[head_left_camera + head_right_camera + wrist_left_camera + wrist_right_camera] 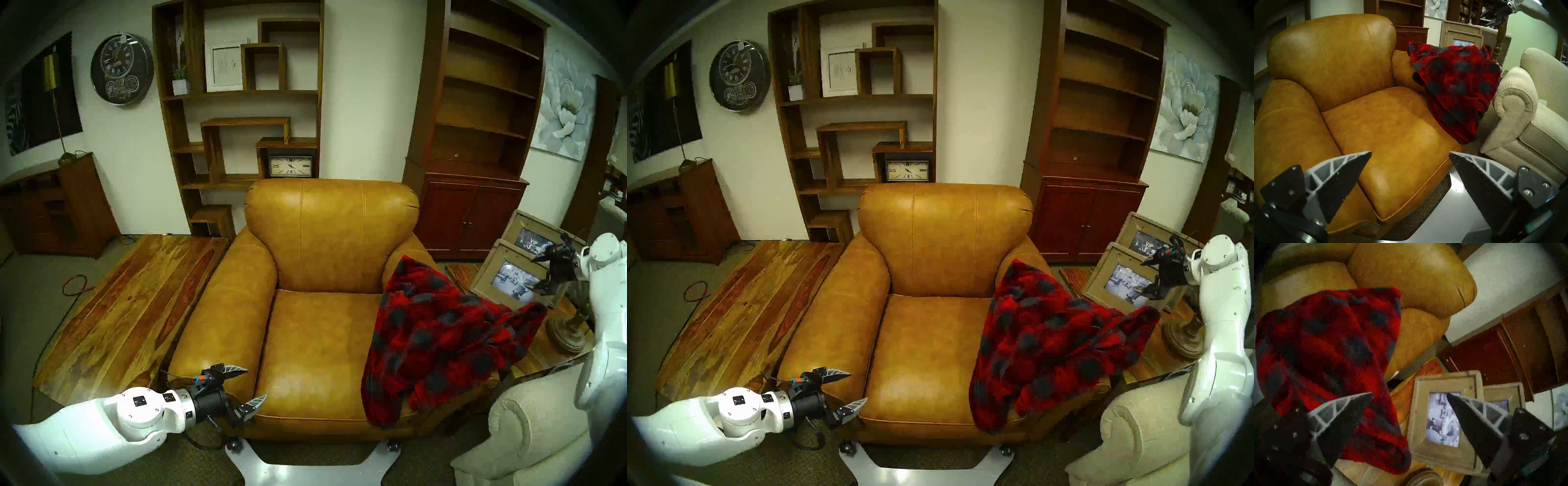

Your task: Move the blanket from sofa and drape it over the sofa arm

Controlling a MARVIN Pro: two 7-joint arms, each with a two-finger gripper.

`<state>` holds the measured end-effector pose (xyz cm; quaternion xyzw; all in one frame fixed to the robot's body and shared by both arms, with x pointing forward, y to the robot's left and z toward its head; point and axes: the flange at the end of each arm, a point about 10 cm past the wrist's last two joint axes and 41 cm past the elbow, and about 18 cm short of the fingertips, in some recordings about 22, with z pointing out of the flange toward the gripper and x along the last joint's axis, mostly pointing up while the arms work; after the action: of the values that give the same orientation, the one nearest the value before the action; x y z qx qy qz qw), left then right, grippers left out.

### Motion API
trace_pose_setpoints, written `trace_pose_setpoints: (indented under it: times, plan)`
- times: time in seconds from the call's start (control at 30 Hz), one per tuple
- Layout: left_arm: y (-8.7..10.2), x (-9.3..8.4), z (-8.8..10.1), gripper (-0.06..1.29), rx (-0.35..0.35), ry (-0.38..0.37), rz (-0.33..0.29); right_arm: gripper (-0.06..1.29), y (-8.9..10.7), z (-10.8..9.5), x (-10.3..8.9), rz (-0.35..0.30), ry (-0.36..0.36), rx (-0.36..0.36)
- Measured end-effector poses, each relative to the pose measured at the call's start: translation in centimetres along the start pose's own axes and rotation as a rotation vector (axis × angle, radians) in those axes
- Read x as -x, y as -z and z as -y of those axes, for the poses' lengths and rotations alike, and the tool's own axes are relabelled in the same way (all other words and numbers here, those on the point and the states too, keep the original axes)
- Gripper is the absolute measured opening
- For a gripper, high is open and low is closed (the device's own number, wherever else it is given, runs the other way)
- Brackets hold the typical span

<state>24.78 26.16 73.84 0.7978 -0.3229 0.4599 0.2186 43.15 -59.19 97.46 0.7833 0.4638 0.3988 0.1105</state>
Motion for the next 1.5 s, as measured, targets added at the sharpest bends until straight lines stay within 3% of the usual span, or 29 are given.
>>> trace_pose_setpoints:
  times: [0.13,0.47,0.53,0.57,0.8,1.1,1.17,1.37,1.5]
  plan:
    - [0.0,0.0,0.0,1.27,0.0,0.0,0.0,1.2,-3.0,1.7,-2.3,-0.072,0.0,-0.065]
    - [-0.1,-0.1,0.1,1.27,-0.002,0.0,0.0,1.2,-12.1,9.8,-7.6,-0.201,0.002,-0.306]
    - [-0.1,-0.1,0.1,1.27,-0.002,0.0,-0.001,1.2,-12.8,10.7,-8.2,-0.211,0.003,-0.325]
    - [-0.1,-0.1,0.1,1.27,-0.003,0.0,-0.001,1.2,-14.2,12.3,-9.1,-0.229,0.001,-0.36]
    - [-0.1,-0.1,0.1,1.27,-0.003,0.0,0.0,1.2,-18.9,18.8,-13.1,-0.293,-0.003,-0.47]
    - [-0.1,-0.1,0.1,1.27,-0.004,0.0,0.0,1.2,-22.8,26.2,-18.2,-0.366,-0.016,-0.547]
    - [-0.1,-0.1,0.1,1.27,-0.004,0.0,0.0,1.2,-23.2,27.3,-18.9,-0.375,-0.018,-0.557]
    - [-0.2,-0.1,0.2,1.27,-0.004,0.0,0.0,1.2,-24.8,33.2,-22.6,-0.418,-0.033,-0.602]
    - [-0.2,-0.1,0.2,1.27,-0.005,0.001,0.0,1.2,-25.3,35.2,-24.2,-0.44,-0.056,-0.6]
